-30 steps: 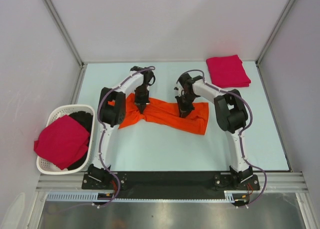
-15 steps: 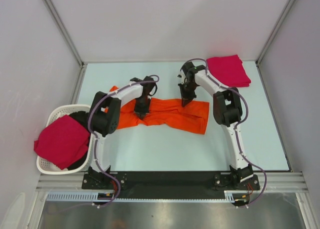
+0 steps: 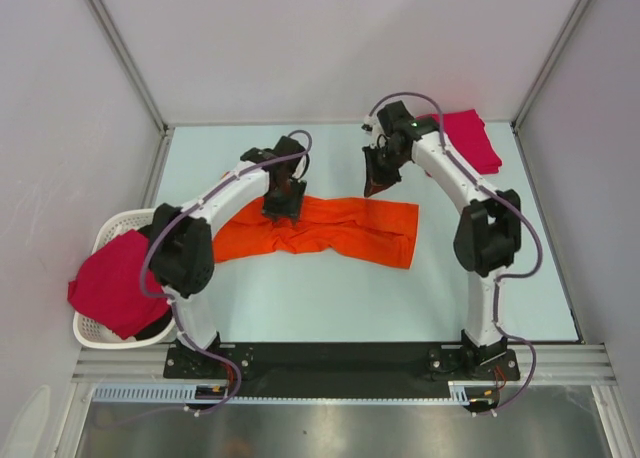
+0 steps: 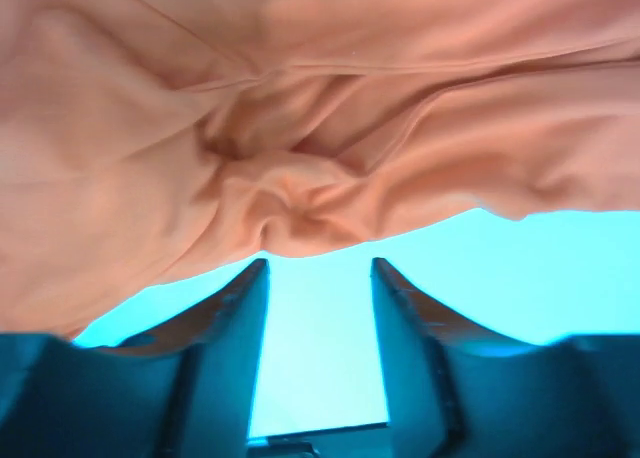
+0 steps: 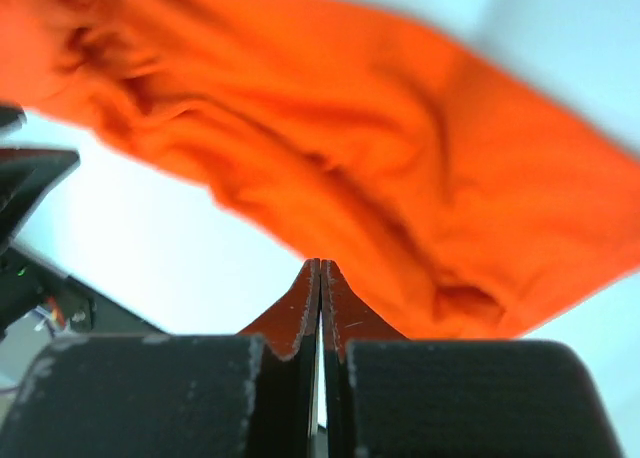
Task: Fold and stack the t-shirts
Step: Fold the other side of the tshirt into a rectangle
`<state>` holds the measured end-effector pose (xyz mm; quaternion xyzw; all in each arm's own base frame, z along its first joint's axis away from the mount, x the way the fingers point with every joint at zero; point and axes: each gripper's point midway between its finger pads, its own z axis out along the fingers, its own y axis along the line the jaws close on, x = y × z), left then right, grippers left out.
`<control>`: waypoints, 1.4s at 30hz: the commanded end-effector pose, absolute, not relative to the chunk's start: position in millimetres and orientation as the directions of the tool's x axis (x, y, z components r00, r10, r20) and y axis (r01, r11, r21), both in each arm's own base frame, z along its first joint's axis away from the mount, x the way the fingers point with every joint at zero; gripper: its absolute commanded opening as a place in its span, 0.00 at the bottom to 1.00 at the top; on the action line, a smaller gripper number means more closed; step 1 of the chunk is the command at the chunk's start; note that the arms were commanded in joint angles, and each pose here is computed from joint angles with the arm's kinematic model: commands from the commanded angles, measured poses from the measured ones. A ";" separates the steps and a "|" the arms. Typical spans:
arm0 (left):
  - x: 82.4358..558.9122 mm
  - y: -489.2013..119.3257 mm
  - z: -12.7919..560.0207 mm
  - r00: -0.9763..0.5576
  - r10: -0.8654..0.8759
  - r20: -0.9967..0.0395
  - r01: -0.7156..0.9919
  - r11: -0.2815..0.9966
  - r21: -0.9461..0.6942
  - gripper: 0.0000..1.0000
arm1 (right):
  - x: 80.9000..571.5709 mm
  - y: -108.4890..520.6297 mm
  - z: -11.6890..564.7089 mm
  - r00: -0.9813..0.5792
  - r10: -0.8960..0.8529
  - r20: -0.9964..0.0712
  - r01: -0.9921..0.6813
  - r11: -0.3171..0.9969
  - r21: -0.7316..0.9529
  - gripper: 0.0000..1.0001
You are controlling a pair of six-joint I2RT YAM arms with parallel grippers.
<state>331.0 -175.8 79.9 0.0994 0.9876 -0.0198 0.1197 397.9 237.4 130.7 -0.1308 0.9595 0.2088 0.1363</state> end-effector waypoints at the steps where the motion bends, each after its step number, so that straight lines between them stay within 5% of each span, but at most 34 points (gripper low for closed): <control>1: 349.6 -160.4 129.0 -0.892 0.188 -0.411 0.191 0.981 0.034 0.57 | 354.3 230.3 139.9 -0.948 -0.171 -0.269 -0.269 0.881 0.389 0.00; 8: 364.3 -145.9 143.5 -0.855 0.153 -0.495 0.187 0.982 -0.021 0.78 | 347.3 222.6 143.5 -0.923 0.038 -0.383 -0.145 0.887 0.438 0.02; 17: 380.0 -144.2 143.0 -0.878 0.006 -0.479 0.125 0.968 -0.216 0.79 | 330.8 181.7 191.2 -0.877 0.048 -0.479 -0.144 0.923 0.357 0.27; 22: 378.4 -153.9 206.7 -0.791 0.009 -0.612 0.221 0.937 -0.272 0.77 | 331.0 170.3 205.5 -0.843 0.059 -0.534 -0.217 0.872 0.439 0.32; 25: 352.7 -153.9 237.1 -0.733 -0.048 -0.679 0.243 0.914 -0.326 0.81 | 345.4 171.4 224.1 -0.810 0.079 -0.581 -0.271 0.828 0.490 0.38; 26: 351.7 -157.8 234.7 -0.705 -0.083 -0.704 0.251 0.899 -0.358 0.94 | 346.5 172.6 225.9 -0.805 0.050 -0.591 -0.302 0.823 0.481 0.39; 33: 315.3 -186.4 306.4 -0.649 -0.164 -0.743 0.282 0.855 -0.436 1.00 | 363.5 181.8 227.9 -0.802 0.062 -0.594 -0.341 0.768 0.542 0.52; 42: 332.5 -207.2 251.5 -0.703 -0.004 -0.711 0.377 0.846 -0.377 1.00 | 406.5 164.5 250.3 -0.752 0.159 -0.640 -0.299 0.783 0.546 0.53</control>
